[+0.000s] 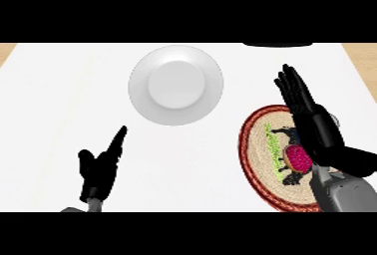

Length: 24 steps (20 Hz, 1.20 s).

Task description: Pick the cupcake from the placemat and place it in the plate

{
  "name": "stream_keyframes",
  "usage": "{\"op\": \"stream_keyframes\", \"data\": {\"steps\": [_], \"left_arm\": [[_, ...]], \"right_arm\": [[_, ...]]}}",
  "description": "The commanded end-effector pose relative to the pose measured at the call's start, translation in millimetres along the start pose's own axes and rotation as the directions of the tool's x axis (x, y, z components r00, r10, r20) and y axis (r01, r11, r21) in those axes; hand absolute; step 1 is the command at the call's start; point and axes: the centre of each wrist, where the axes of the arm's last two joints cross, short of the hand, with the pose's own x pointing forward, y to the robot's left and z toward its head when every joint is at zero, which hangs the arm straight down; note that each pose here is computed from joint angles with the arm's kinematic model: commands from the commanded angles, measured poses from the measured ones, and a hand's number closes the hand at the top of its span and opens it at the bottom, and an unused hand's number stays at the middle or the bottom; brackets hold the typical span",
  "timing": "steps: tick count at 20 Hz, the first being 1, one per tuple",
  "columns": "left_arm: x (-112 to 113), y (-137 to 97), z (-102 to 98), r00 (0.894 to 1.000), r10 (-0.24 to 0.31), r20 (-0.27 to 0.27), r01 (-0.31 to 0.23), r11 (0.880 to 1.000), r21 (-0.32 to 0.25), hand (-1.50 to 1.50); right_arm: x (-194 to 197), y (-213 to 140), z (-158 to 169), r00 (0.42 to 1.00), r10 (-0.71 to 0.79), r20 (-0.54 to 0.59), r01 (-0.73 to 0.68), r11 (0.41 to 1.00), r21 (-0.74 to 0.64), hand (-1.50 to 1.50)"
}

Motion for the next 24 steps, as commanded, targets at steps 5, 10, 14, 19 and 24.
{"op": "stream_keyframes", "data": {"steps": [5,10,14,19,24], "left_arm": [[40,34,-11,0.952,-0.19,0.239,0.174,0.981,0.085,0.0],[30,21,-6,0.961,-0.169,0.22,0.159,0.985,0.064,0.0],[45,32,-8,0.953,-0.172,0.25,0.161,0.985,0.064,0.0],[41,40,-10,0.954,-0.17,0.247,0.158,0.985,0.066,0.0],[34,46,-4,0.954,-0.174,0.244,0.159,0.984,0.079,0.0]], "right_arm": [[-29,-7,-1,0.951,-0.141,-0.274,0.028,0.925,-0.379,1.5],[-44,-43,23,0.917,0.156,-0.367,-0.369,0.678,-0.636,-1.5],[-57,6,33,0.909,0.243,-0.337,-0.412,0.639,-0.65,-1.5],[-64,25,49,0.858,0.344,-0.382,-0.514,0.553,-0.656,-1.5],[-66,21,76,0.794,0.37,-0.483,-0.608,0.483,-0.63,-1.5]]}}
